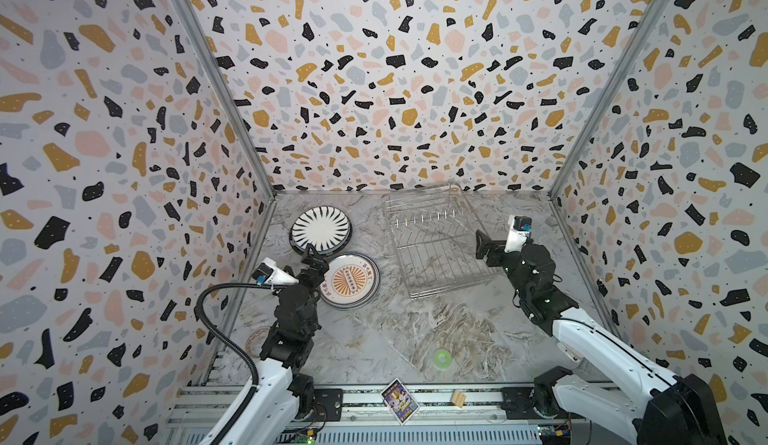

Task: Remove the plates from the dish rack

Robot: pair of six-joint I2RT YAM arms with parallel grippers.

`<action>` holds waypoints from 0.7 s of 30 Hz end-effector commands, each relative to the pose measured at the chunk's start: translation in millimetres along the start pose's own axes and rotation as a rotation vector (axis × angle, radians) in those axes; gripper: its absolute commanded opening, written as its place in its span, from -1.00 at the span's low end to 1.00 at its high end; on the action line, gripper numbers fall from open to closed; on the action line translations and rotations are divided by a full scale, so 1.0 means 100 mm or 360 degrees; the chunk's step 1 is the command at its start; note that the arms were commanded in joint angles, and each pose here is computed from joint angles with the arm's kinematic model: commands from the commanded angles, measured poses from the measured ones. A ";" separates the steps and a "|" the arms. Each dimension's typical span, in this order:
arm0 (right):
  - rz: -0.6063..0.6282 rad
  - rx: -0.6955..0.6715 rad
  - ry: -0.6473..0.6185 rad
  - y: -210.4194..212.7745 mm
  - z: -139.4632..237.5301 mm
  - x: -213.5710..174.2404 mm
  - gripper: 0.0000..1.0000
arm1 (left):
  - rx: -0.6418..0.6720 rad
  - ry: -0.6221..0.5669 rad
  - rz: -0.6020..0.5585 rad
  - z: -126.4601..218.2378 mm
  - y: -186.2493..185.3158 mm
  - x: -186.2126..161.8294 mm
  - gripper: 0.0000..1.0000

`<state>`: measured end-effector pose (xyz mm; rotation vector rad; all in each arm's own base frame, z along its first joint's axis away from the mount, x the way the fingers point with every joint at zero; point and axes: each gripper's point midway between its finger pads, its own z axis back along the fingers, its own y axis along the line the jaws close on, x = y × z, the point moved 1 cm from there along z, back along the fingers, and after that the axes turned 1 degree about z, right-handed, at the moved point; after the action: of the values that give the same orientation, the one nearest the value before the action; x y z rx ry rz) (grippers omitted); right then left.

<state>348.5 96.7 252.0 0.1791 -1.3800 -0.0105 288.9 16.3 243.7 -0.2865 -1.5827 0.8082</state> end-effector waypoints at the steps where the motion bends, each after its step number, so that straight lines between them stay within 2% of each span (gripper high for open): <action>1: 0.0044 -0.0339 0.0051 -0.51 0.00 -0.05 0.99 | 0.0302 -0.0247 -0.0231 -0.05 0.19 0.28 0.99; 7: 0.0164 -0.0821 0.0061 -1.29 0.07 -0.40 1.00 | 0.0535 -0.0382 -0.0501 0.05 0.53 0.33 0.97; 10: 0.0133 -0.0948 0.0107 -1.49 0.09 -0.64 0.99 | 0.0689 -0.0373 -0.0668 0.08 0.68 0.33 0.98; 13: 0.0153 -0.1038 0.0125 -1.59 0.09 -0.81 1.00 | 0.0699 -0.0371 -0.0739 0.08 0.80 0.21 0.93; 15: 0.0149 -0.0998 0.0108 -1.57 0.08 -0.91 0.99 | 0.0667 -0.0349 -0.0778 0.04 0.85 0.13 0.86; 18: 0.0214 -0.0872 0.0090 -1.48 0.02 -1.01 0.99 | 0.0673 -0.0269 -0.0810 -0.08 0.90 0.00 0.87; 21: 0.0244 -0.0811 0.0092 -1.43 -0.04 -1.03 0.99 | 0.0630 -0.0277 -0.0790 -0.10 0.95 -0.08 0.87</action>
<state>333.6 -39.0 106.0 -0.3803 -1.1711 -0.2453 272.6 83.1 164.5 0.4972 -1.4307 0.7243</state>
